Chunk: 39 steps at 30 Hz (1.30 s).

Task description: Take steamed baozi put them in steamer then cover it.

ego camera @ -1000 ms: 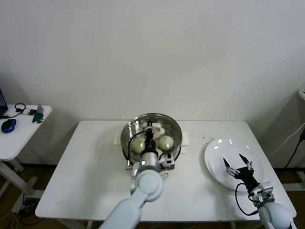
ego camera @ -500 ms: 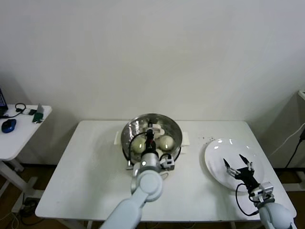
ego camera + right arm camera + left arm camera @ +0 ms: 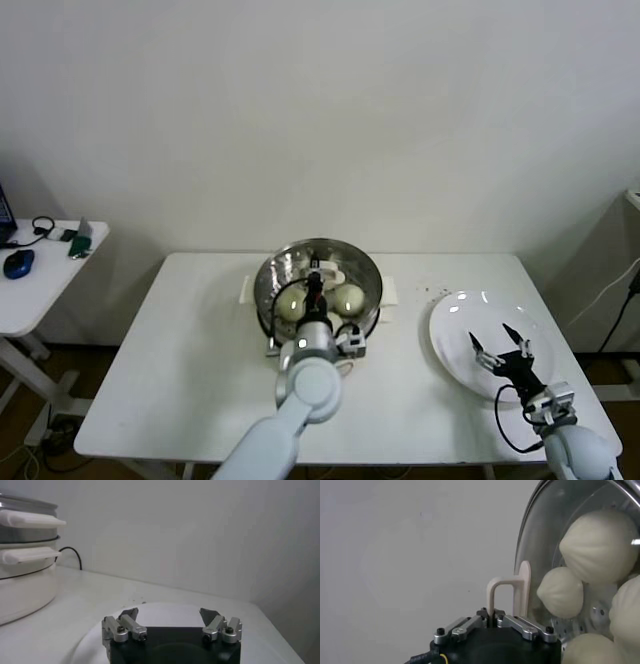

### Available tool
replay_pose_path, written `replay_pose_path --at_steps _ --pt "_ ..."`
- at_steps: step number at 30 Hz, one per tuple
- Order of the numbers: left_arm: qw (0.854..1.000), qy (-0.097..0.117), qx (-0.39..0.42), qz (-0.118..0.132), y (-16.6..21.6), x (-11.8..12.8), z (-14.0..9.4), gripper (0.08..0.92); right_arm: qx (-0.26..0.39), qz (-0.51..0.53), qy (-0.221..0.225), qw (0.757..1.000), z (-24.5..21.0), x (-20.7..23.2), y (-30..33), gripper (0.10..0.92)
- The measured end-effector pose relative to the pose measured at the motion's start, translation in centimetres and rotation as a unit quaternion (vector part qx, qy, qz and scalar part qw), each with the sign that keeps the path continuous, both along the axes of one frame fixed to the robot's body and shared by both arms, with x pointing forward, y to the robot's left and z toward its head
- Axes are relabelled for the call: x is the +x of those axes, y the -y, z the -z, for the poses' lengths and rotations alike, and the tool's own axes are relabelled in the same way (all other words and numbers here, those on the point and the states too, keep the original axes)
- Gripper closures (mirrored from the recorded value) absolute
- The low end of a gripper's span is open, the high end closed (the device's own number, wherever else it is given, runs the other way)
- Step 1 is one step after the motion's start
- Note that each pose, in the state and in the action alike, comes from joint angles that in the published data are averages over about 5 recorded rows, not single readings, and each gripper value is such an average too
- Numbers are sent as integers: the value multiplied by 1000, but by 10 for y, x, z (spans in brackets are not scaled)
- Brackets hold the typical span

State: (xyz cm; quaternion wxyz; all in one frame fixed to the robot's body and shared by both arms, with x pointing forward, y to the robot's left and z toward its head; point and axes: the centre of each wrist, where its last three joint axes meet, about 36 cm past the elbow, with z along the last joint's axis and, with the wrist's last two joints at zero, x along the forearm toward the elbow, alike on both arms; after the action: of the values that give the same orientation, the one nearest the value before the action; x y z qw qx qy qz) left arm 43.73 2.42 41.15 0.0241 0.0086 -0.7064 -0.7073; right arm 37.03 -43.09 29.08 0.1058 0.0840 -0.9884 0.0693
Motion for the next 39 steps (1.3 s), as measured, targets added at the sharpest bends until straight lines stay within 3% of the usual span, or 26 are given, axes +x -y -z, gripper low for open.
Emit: replay_pose_path --at_steps 5,24,31,39 --pt "1000 -4 -2 -1 -3 -3 -1 794 -1 0 0 1000 -2 1 0 200" --pt "997 -24 -70 12 -28 -40 -30 223 -7 8 -12 1000 -13 6 1 200" --pt "992 -17 -120 30 -43 -64 -50 177 -7 14 -12 1000 -17 5 3 200" --pt "978 14 -204 46 -76 -82 -66 177 -2 15 -2 1000 -22 -1 2 200"
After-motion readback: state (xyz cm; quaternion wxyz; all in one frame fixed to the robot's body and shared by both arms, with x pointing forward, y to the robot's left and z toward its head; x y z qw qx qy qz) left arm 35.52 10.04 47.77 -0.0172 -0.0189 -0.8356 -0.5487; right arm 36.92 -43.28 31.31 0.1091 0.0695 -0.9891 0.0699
